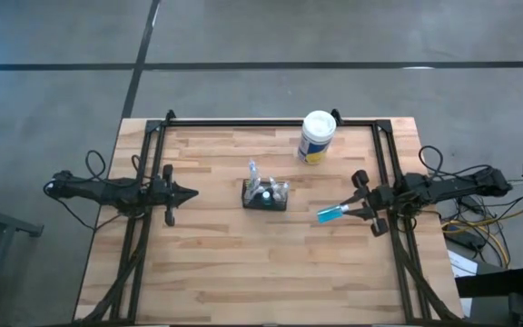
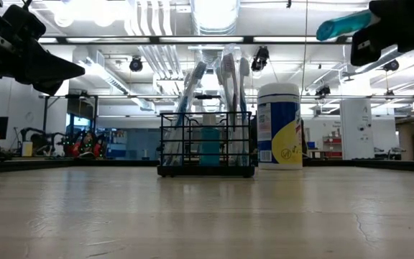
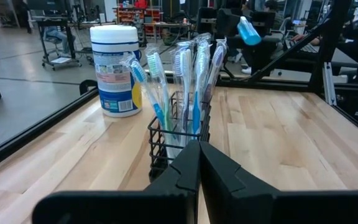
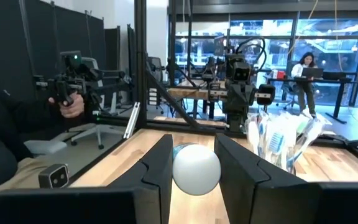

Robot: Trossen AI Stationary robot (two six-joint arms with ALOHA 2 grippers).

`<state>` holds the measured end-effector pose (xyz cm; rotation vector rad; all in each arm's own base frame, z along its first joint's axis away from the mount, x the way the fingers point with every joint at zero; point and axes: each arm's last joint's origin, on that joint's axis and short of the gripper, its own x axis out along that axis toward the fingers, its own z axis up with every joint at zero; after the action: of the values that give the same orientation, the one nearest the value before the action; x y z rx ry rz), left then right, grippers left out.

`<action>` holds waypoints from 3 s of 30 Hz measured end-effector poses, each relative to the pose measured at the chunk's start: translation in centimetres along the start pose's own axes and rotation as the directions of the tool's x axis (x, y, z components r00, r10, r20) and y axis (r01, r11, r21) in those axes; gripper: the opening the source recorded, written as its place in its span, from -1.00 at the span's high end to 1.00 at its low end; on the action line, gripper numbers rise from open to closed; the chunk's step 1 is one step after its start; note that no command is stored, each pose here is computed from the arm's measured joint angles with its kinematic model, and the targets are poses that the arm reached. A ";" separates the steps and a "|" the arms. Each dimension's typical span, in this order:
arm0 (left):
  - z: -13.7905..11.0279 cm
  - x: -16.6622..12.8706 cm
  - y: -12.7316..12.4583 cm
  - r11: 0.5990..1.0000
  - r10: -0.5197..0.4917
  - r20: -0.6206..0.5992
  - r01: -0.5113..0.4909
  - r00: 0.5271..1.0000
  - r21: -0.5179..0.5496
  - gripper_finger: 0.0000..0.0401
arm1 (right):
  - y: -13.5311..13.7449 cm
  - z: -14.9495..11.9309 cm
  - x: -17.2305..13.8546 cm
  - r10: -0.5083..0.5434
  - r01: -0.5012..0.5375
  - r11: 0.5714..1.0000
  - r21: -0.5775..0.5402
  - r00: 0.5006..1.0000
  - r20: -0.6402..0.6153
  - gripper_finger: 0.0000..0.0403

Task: Pick & Place toothbrushing station
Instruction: Put the mouthwash into the black wire organizer

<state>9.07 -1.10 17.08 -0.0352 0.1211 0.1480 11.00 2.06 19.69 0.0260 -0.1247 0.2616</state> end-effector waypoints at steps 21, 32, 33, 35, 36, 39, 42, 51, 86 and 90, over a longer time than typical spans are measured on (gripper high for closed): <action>0.0 0.0 0.0 1.000 0.000 0.001 0.000 1.000 0.003 0.93 | -0.2 3.0 0.6 -0.077 0.077 0.997 -0.006 0.997 0.030 0.56; 0.1 0.0 0.0 1.000 0.000 0.006 0.000 1.000 0.002 0.93 | -1.1 9.8 8.6 -0.160 0.116 0.983 -0.142 0.920 -0.357 0.56; 0.1 0.0 0.0 1.000 0.000 0.006 0.000 1.000 0.003 0.93 | -1.2 10.3 9.7 -0.152 0.097 0.983 -0.159 0.909 -0.388 0.56; 0.1 0.0 0.0 1.000 0.000 0.006 0.000 1.000 0.009 0.93 | -1.4 11.4 12.0 -0.148 0.070 0.980 -0.186 0.880 -0.451 0.56; 0.1 0.0 0.0 1.000 0.000 0.006 0.000 1.000 0.009 0.93 | -1.5 11.9 13.1 -0.147 0.053 0.978 -0.200 0.860 -0.488 0.56; 0.1 0.0 0.0 1.000 0.000 0.006 0.000 1.000 0.019 0.93 | -1.7 12.7 16.4 -0.139 -0.024 0.969 -0.248 0.774 -0.617 0.56; 0.1 0.0 0.0 1.000 0.000 0.006 0.000 1.000 0.027 0.93 | -1.9 13.3 19.5 -0.128 -0.113 0.952 -0.285 0.698 -0.704 0.56; 0.1 0.0 0.0 0.999 0.000 0.005 0.000 1.000 0.037 0.93 | -3.5 14.9 26.1 -0.084 -0.232 0.936 -0.263 0.580 -0.810 0.56; 0.0 0.0 -0.1 0.998 -0.023 0.001 0.023 1.000 0.051 0.93 | -9.3 6.7 30.7 -0.104 -0.374 0.895 -0.245 0.359 -0.927 0.56; 0.0 0.0 -0.1 0.999 -0.023 0.000 0.023 1.000 0.050 0.93 | -9.4 6.9 31.0 -0.119 -0.369 0.887 -0.276 0.395 -0.911 0.56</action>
<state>9.09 -1.16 17.09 0.0130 0.1237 0.1220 42.32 0.64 30.39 -0.6110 0.9754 0.3718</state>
